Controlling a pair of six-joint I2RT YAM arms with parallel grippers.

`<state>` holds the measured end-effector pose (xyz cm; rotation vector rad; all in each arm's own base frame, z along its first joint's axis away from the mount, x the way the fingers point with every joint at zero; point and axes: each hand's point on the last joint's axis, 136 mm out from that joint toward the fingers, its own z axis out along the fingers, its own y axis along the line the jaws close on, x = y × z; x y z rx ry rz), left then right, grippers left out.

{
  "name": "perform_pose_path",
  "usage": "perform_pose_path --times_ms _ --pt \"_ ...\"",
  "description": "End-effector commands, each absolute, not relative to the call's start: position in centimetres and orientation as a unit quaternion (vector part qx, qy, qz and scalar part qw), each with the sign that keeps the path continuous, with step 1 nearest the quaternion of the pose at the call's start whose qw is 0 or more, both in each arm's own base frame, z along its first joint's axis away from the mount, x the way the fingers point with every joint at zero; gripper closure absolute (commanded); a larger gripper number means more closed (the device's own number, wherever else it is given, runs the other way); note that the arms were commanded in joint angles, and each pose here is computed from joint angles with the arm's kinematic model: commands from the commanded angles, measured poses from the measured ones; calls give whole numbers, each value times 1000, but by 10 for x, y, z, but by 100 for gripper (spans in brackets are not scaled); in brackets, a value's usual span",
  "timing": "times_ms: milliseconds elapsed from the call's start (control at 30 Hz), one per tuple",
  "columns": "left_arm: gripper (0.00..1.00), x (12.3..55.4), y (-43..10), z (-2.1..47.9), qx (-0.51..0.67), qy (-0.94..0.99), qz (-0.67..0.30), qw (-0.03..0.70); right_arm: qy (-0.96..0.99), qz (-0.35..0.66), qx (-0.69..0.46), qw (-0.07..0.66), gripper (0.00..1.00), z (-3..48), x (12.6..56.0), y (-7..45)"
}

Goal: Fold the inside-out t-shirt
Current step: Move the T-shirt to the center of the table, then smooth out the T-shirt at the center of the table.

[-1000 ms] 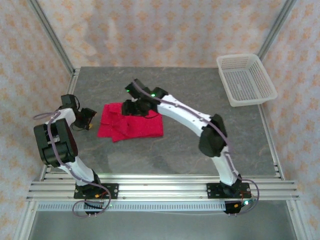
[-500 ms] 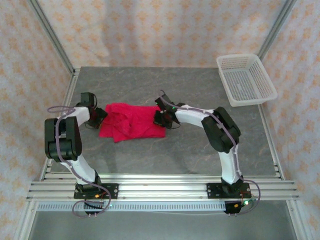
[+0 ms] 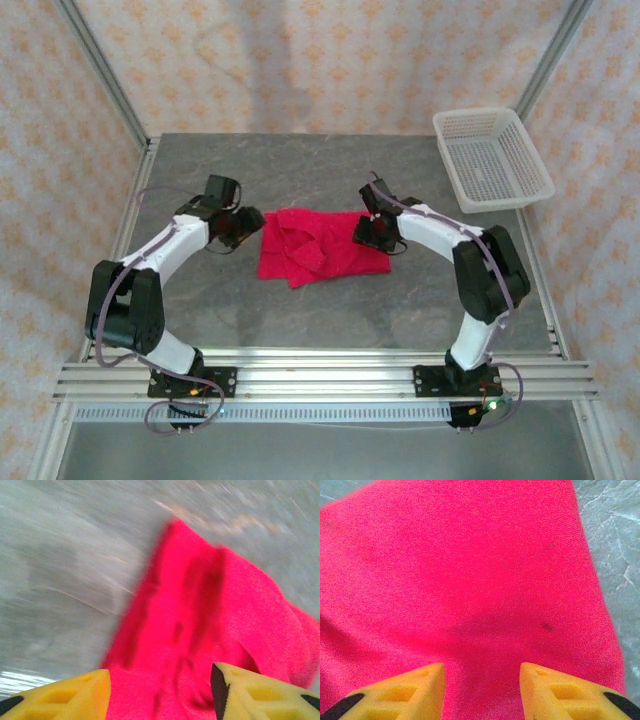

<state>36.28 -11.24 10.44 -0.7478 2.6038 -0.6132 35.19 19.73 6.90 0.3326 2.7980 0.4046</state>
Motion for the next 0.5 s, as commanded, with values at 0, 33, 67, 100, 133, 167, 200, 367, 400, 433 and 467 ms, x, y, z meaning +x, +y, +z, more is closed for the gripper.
perform_pose_path --times_ms 0,33,67,100,133,167,200,367,400,433,467 --pt "40 332 -171 92 -197 944 -236 124 962 149 124 192 44 113 359 192" --pt "39 330 -184 89 -185 946 -240 119 961 147 127 198 42 116 360 190" --pt "37 328 -200 85 -169 948 -244 113 960 144 132 202 42 119 361 186" --pt "36 327 -215 81 -153 952 -242 107 959 142 138 204 42 121 361 183" --pt "35 326 -225 78 -140 956 -237 99 958 142 142 205 42 122 361 180" --pt "34 326 -236 75 -125 961 -230 92 957 143 146 205 42 122 361 178" --pt "33 327 -246 73 -109 964 -225 87 956 144 149 205 42 122 361 177" --pt "37 328 -253 60 -74 981 -163 78 954 168 155 195 42 116 360 184" --pt "44 327 -248 57 -72 984 -146 78 952 180 159 189 42 113 360 189" --pt "54 325 -241 55 -71 986 -132 78 950 193 164 183 42 108 360 193" --pt "64 324 -232 55 -71 987 -114 83 946 210 172 175 42 101 361 200"
